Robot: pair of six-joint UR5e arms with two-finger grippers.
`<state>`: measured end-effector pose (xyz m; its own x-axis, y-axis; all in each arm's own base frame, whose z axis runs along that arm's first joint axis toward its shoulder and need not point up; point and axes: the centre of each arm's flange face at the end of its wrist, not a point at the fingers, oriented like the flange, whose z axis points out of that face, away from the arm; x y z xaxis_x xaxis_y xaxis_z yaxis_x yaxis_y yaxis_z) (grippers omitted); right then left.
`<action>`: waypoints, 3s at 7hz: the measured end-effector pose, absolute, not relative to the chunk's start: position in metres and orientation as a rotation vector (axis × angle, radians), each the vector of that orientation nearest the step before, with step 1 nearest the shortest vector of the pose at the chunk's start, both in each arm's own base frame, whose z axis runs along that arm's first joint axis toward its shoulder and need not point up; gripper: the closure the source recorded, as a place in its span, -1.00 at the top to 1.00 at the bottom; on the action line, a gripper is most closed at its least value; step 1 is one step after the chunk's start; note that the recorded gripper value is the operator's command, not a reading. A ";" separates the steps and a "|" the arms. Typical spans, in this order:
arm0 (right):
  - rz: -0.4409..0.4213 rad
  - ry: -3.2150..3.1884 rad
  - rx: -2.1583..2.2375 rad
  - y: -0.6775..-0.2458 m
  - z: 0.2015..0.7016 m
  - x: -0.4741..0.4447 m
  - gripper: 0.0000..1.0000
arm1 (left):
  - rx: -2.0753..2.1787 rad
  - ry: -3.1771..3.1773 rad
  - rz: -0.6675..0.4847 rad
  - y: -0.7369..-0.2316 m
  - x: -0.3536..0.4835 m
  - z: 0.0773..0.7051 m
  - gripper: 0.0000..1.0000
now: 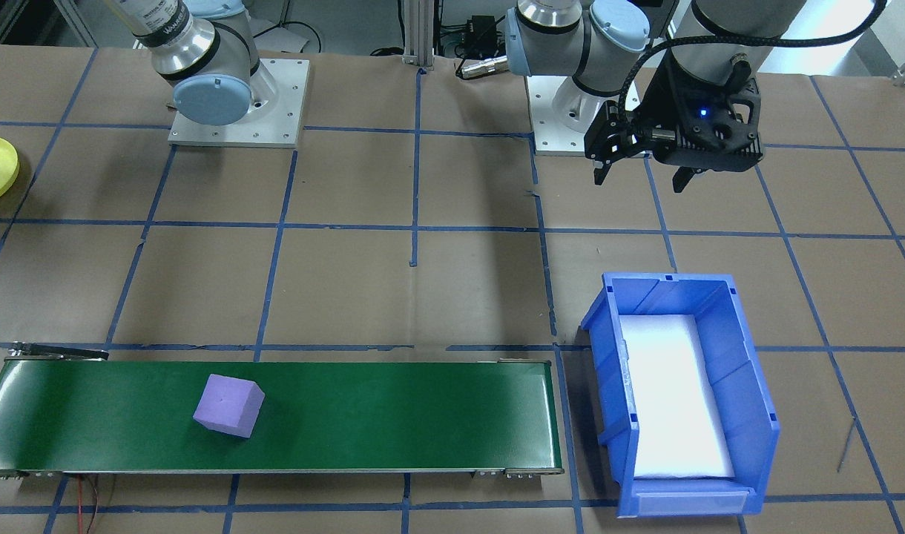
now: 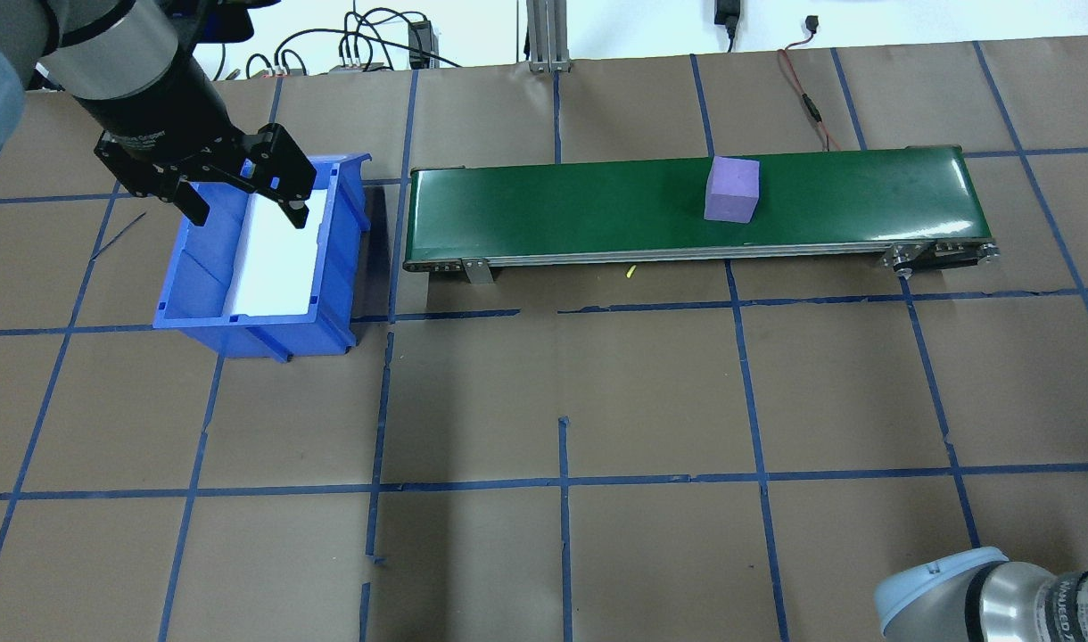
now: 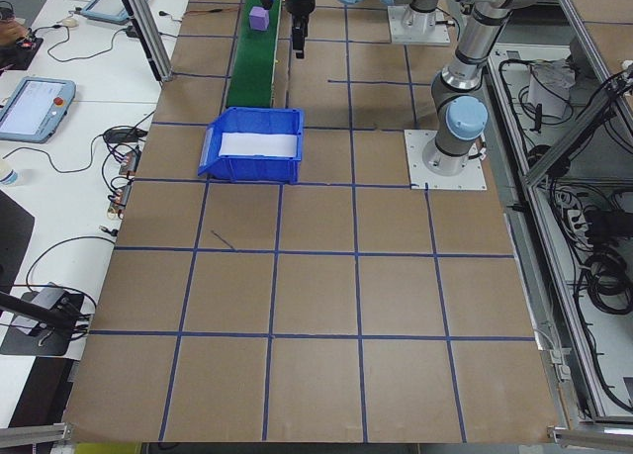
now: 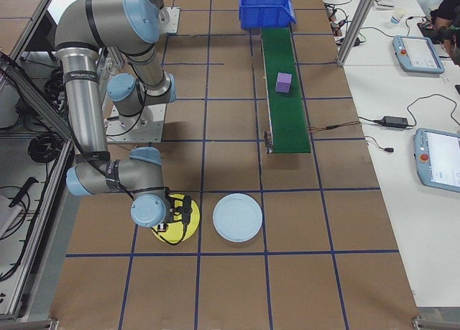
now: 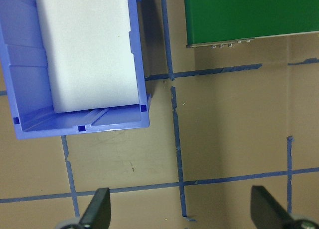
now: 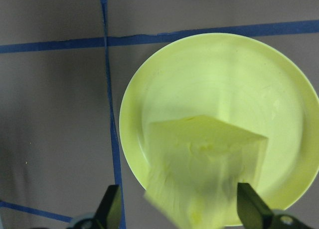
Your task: Move block left to right into plate
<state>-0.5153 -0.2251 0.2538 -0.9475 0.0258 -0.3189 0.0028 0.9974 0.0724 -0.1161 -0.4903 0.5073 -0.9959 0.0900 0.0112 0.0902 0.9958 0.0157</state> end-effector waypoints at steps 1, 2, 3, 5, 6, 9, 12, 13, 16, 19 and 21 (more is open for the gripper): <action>0.100 2.815 0.023 -0.225 0.253 -0.515 0.99 | -0.143 -3.126 -0.021 -0.490 -0.116 0.507 1.00; 0.098 2.816 0.024 -0.225 0.253 -0.515 0.99 | -0.142 -3.122 -0.008 -0.491 -0.117 0.508 1.00; 0.097 2.821 0.022 -0.226 0.256 -0.514 0.99 | -0.141 -3.120 0.005 -0.493 -0.116 0.509 1.00; 0.088 2.884 -0.030 -0.258 0.273 -0.507 0.97 | -0.144 -3.127 -0.003 -0.492 -0.113 0.508 1.00; 0.058 2.925 -0.069 -0.296 0.288 -0.497 0.97 | -0.141 -3.128 -0.007 -0.491 -0.113 0.507 1.00; -0.050 2.956 -0.122 -0.446 0.330 -0.390 0.99 | -0.158 -3.178 -0.037 -0.485 -0.113 0.509 1.00; -0.068 2.952 0.032 -0.557 0.360 -0.213 0.99 | -0.166 -3.175 -0.062 -0.472 -0.115 0.515 1.00; -0.074 2.934 0.075 -0.575 0.361 -0.168 0.99 | -0.170 -3.160 -0.046 -0.468 -0.118 0.519 1.00; -0.147 2.828 0.141 -0.614 0.332 -0.121 0.98 | -0.191 -3.149 -0.034 -0.460 -0.122 0.524 1.00; -0.160 2.773 0.224 -0.641 0.293 -0.115 0.97 | -0.183 -3.161 -0.018 -0.471 -0.120 0.518 1.00; -0.163 2.743 0.249 -0.651 0.271 -0.117 0.96 | -0.178 -3.169 -0.005 -0.471 -0.118 0.525 1.00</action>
<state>-0.1169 -0.6507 0.2708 -0.9121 0.1510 -0.3811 0.1950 0.9776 -0.0795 -0.1182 -0.4714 0.5254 -0.9932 0.1122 -0.0324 0.1121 0.9937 0.0049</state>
